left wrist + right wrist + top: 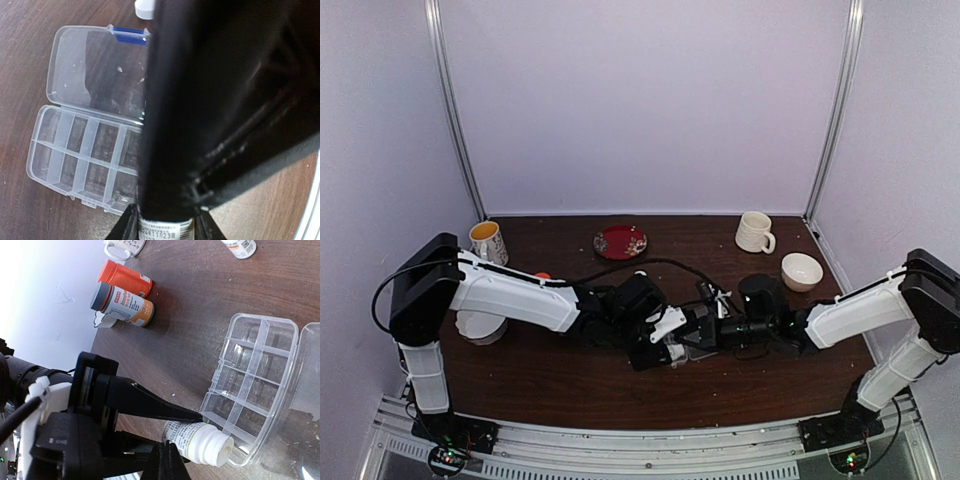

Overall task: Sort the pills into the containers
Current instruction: Pour the pill into the compartment of the pill container.

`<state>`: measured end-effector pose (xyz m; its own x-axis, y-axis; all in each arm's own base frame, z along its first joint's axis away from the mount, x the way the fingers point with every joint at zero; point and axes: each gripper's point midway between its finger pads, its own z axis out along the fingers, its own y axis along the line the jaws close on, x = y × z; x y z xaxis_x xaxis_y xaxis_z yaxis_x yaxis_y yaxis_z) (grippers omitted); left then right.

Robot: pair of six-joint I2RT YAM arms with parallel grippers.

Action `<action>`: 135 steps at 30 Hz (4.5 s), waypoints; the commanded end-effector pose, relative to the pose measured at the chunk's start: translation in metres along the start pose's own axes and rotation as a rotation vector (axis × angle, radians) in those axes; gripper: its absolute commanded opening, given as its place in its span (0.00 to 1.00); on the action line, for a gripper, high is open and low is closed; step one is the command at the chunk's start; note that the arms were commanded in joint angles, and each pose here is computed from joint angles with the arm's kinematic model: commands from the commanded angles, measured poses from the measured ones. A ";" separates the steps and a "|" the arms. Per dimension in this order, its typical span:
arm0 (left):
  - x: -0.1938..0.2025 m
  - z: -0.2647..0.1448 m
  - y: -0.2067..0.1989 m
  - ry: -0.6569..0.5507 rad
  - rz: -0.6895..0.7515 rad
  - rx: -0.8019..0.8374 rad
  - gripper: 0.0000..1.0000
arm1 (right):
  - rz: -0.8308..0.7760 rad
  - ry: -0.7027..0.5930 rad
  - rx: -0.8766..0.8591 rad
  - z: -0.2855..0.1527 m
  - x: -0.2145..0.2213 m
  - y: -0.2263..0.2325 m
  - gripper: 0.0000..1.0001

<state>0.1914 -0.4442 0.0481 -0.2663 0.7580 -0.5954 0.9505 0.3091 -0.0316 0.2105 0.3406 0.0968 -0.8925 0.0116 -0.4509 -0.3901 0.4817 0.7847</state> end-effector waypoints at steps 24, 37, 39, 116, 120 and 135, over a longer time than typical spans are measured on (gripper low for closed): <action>-0.005 0.003 -0.006 -0.008 0.024 0.026 0.00 | 0.006 -0.017 -0.009 0.001 -0.003 -0.001 0.00; -0.006 0.002 -0.007 0.002 0.031 0.027 0.00 | 0.001 -0.015 0.012 0.001 -0.006 -0.002 0.00; -0.005 0.002 -0.006 0.005 0.032 0.026 0.00 | -0.012 -0.036 -0.006 -0.004 -0.011 0.005 0.00; -0.005 0.007 -0.010 0.033 0.033 0.052 0.00 | 0.036 0.070 0.064 0.007 0.020 -0.026 0.00; -0.006 0.007 -0.010 0.031 0.032 0.053 0.00 | 0.050 0.087 0.085 0.011 0.024 -0.033 0.00; -0.004 0.007 -0.011 0.035 0.034 0.056 0.00 | 0.030 0.027 0.035 -0.001 0.008 -0.016 0.00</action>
<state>0.1864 -0.4469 0.0479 -0.2559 0.7880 -0.5600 0.9601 0.2747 -0.0523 0.2062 0.3328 0.0959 -0.8999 0.0165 -0.4359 -0.3775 0.4713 0.7971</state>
